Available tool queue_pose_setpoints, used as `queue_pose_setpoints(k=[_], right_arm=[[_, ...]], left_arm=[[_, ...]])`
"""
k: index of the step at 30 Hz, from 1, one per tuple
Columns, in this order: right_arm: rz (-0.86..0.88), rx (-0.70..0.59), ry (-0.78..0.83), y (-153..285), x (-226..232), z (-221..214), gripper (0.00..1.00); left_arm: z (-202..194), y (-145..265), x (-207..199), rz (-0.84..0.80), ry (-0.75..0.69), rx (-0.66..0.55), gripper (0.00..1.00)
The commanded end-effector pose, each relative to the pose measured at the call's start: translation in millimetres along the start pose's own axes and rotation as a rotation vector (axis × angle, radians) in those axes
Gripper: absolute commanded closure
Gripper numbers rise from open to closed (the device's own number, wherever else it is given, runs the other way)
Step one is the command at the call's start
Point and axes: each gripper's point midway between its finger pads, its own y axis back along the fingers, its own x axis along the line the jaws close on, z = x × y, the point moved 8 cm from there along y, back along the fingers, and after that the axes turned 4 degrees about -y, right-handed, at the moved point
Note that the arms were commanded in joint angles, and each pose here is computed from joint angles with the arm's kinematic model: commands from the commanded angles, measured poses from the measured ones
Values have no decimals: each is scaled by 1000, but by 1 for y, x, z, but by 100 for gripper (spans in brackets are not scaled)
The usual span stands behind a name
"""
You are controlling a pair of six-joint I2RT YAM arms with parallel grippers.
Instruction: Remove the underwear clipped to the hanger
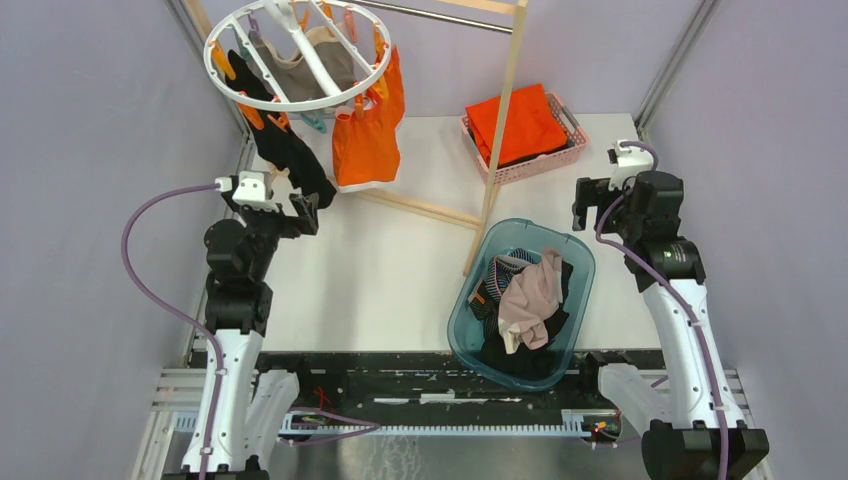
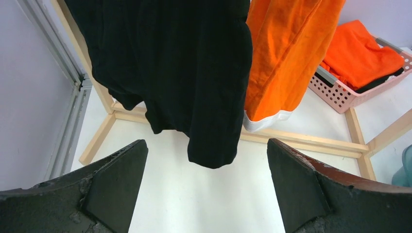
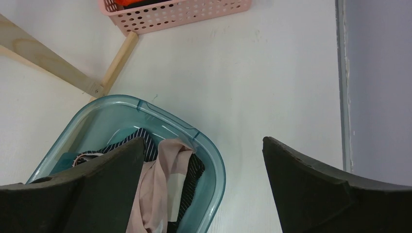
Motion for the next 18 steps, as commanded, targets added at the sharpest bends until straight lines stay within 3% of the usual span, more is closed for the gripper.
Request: queue_pose_setpoints(k=[1,12,15,18], right_arm=[[50,-96,16,12,4,19,0],[59,-80,80,16,0,19,0],[45,22,216,15,-8,5,0],[75,217,404,11,-17,-23,0]], left_arm=[[9,2,1,10,-36,-54,0],[7,3,-1,-6,-54,-46,0],[5,3,-4,-46,-71,-40,0],[3,3,-8,-101,-96,-33,0]])
